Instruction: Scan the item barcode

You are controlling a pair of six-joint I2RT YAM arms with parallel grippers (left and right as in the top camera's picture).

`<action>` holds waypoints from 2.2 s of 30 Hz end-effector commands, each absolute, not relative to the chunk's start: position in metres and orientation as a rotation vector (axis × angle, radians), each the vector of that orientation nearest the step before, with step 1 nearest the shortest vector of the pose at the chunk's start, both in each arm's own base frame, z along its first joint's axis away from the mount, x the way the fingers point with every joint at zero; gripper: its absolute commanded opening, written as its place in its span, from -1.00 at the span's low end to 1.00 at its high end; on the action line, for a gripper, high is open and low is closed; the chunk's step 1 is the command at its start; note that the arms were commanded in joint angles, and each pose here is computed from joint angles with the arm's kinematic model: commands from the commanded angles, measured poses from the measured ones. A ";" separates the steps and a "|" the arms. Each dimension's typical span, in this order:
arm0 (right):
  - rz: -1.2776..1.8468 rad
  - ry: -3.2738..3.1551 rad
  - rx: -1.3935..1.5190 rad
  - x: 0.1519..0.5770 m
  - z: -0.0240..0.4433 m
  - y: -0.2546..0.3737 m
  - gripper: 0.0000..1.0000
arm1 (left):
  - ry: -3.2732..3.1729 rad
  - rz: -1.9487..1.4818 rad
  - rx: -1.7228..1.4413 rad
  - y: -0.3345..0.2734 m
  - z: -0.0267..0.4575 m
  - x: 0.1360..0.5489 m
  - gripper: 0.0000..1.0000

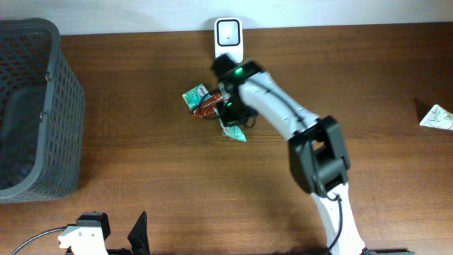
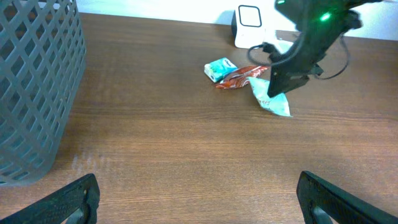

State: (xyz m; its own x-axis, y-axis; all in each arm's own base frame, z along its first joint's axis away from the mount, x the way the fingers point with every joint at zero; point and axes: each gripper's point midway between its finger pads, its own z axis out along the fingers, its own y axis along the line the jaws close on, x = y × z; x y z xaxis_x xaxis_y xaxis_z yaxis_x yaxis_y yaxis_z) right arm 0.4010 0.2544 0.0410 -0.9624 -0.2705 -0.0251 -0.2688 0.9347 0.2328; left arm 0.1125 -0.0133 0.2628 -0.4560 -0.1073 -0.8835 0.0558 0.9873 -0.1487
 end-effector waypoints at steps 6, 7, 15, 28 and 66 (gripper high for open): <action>-1.606 -2.586 0.365 0.410 0.122 0.253 -0.92 | 2.028 -0.182 -0.046 -0.012 0.263 0.112 0.98; -1.622 -2.565 0.323 0.409 0.118 0.247 -0.92 | 2.028 -0.182 -0.046 -0.012 0.263 0.112 0.98; -1.746 -2.404 0.062 0.385 0.064 0.215 -0.92 | 2.028 -0.182 -0.046 -0.012 0.263 0.112 0.98; -0.490 -2.894 -0.295 0.402 0.018 0.042 -0.31 | 2.028 -0.182 -0.046 -0.012 0.263 0.112 0.98; 0.216 -3.016 0.142 0.375 0.011 0.159 0.35 | 2.028 -0.182 -0.046 -0.012 0.263 0.112 0.98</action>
